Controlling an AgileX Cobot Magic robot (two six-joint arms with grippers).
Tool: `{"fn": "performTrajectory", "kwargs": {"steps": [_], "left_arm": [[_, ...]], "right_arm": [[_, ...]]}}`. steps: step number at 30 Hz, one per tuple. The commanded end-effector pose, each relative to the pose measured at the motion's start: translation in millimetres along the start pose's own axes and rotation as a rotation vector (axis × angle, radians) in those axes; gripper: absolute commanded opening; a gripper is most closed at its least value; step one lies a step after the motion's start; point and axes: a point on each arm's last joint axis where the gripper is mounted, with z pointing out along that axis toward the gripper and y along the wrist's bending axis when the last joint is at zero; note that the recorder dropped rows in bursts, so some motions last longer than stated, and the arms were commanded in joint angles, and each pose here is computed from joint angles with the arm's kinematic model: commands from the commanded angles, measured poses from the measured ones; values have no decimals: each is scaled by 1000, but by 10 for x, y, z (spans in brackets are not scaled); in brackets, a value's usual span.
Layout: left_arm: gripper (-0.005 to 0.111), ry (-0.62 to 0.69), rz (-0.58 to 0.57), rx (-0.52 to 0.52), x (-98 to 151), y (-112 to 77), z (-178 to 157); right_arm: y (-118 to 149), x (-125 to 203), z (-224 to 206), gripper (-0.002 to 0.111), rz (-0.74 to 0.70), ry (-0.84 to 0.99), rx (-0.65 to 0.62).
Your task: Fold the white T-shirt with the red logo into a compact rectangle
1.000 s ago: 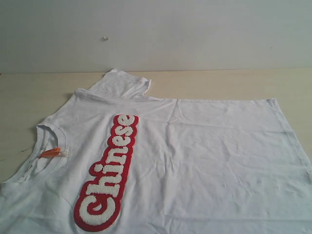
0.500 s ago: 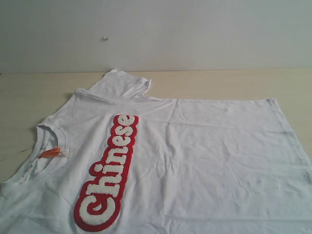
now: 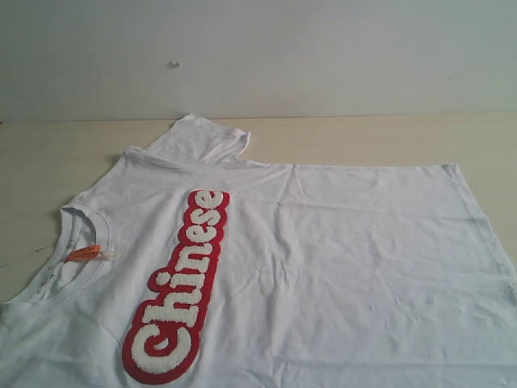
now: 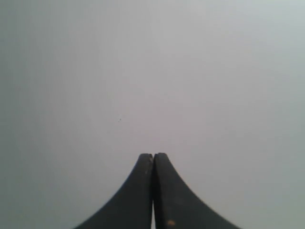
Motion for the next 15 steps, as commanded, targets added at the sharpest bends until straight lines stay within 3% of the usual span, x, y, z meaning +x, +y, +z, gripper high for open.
{"fn": "performTrajectory", "kwargs": {"steps": [1, 7, 15], "left_arm": [[0, -55, 73, 63, -245, -194, 39], [0, 4, 202, 15, -414, -298, 213], [0, 186, 320, -57, -363, -265, 555]], "right_arm": [[71, -151, 134, 0, -25, -10, -5], [137, -254, 311, 0, -156, 59, -3], [142, -324, 600, 0, -245, 196, 58]]}}
